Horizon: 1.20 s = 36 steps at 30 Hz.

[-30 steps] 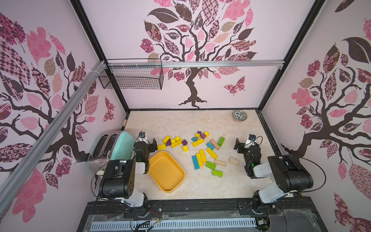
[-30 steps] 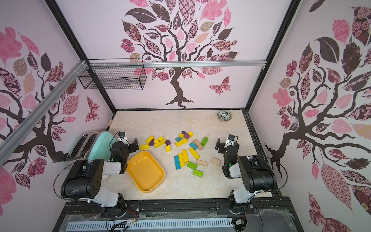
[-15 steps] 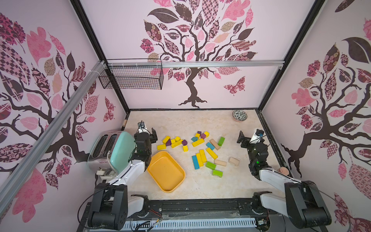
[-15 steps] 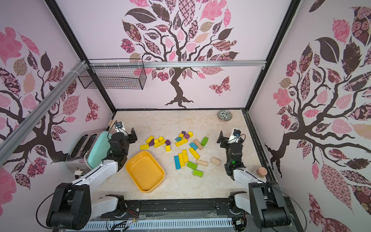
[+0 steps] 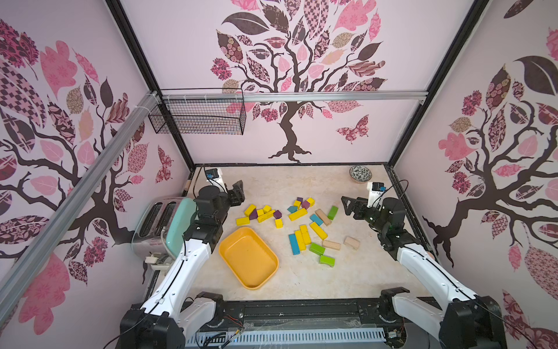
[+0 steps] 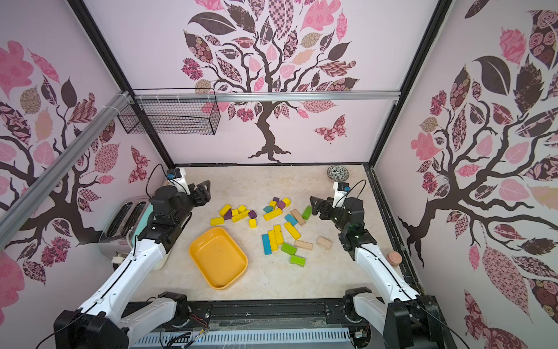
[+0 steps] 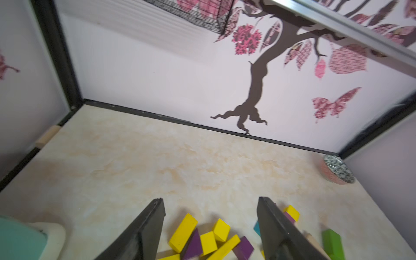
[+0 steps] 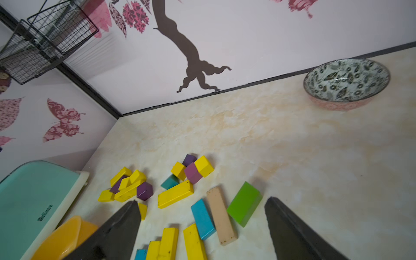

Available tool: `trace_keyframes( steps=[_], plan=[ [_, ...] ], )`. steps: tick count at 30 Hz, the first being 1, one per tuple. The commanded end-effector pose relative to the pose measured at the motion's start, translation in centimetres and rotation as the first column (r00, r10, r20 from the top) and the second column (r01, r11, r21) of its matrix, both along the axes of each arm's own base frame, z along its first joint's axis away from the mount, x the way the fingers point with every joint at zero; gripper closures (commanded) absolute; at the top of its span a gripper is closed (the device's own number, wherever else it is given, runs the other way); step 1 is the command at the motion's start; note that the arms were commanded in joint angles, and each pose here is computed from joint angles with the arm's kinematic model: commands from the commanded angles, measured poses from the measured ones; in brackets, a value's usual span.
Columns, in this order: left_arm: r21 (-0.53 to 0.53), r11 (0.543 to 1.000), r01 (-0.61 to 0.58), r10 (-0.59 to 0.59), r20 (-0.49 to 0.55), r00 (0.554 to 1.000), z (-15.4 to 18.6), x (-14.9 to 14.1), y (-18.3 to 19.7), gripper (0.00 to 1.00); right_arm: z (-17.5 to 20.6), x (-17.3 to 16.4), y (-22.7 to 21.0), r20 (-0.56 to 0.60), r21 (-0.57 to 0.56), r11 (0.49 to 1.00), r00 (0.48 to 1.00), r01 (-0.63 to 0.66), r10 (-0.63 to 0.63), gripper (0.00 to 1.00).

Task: Pick out the yellow building blocks
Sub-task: Pick up the building block from the center of the board.

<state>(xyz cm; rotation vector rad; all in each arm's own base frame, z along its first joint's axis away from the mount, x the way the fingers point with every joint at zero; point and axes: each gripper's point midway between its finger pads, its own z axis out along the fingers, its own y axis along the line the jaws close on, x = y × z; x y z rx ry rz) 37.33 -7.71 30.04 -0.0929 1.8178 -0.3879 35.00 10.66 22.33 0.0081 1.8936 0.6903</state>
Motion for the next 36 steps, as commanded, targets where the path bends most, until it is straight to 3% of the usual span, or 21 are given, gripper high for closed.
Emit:
trace_keyframes(
  steps=[1,4,8,11,13,17,21,24,26,29,32,36],
  plan=[
    [-0.011,0.962,0.271,-0.271,-0.079,0.959,0.4,-2.8,-5.0,0.29,2.0,-2.1,4.3,-0.039,0.125,0.964,0.970,-0.234,0.240,0.10],
    [-0.005,0.881,0.474,-0.471,-0.114,0.875,0.4,-5.5,-8.6,0.26,3.3,-3.5,7.0,-0.021,0.216,0.906,0.926,-0.363,0.376,0.13],
    [-0.079,0.717,0.692,-0.696,-0.122,0.707,-0.8,-9.6,-11.7,0.26,3.8,-4.6,9.9,-0.017,0.250,0.850,0.875,-0.464,0.483,0.19],
    [-0.090,0.661,0.745,-0.747,-0.165,0.644,-2.2,-11.8,-12.0,0.27,3.6,-4.8,11.7,-0.032,0.229,0.834,0.852,-0.502,0.522,0.24],
    [-0.086,0.646,0.758,-0.760,-0.163,0.629,-2.9,-12.9,-12.0,0.27,3.6,-4.7,12.7,-0.027,0.209,0.828,0.843,-0.520,0.537,0.26],
    [-0.170,0.684,0.709,-0.729,-0.135,0.671,-4.2,-13.5,-11.6,0.27,3.0,-4.6,15.1,-0.051,0.129,0.831,0.833,-0.542,0.551,0.30],
    [-0.196,0.671,0.715,-0.741,-0.150,0.654,-5.3,-14.9,-11.5,0.26,1.4,-4.7,18.1,-0.093,0.051,0.819,0.814,-0.572,0.574,0.34],
    [-0.155,0.678,0.719,-0.735,-0.155,0.660,-5.3,-15.7,-11.0,0.26,0.7,-4.2,19.8,-0.115,0.026,0.826,0.819,-0.563,0.562,0.38],
    [-0.104,0.727,0.678,-0.685,-0.166,0.709,-5.6,-15.4,-10.0,0.23,0.4,-4.2,21.1,-0.122,-0.018,0.821,0.816,-0.570,0.564,0.39],
    [-0.040,0.861,0.507,-0.506,-0.174,0.845,-6.0,-13.3,-7.2,0.18,-1.0,-3.7,22.6,-0.168,-0.123,0.820,0.827,-0.558,0.537,0.40],
    [-0.013,0.938,0.346,-0.343,-0.177,0.923,-6.2,-12.0,-4.1,0.13,-2.7,-2.8,23.5,-0.228,-0.158,0.829,0.837,-0.536,0.498,0.41],
    [0.039,0.984,0.176,-0.164,-0.219,0.962,-7.2,-11.2,-1.2,0.04,-4.7,-1.5,24.3,-0.273,-0.189,0.853,0.861,-0.486,0.430,0.38]
  ],
)
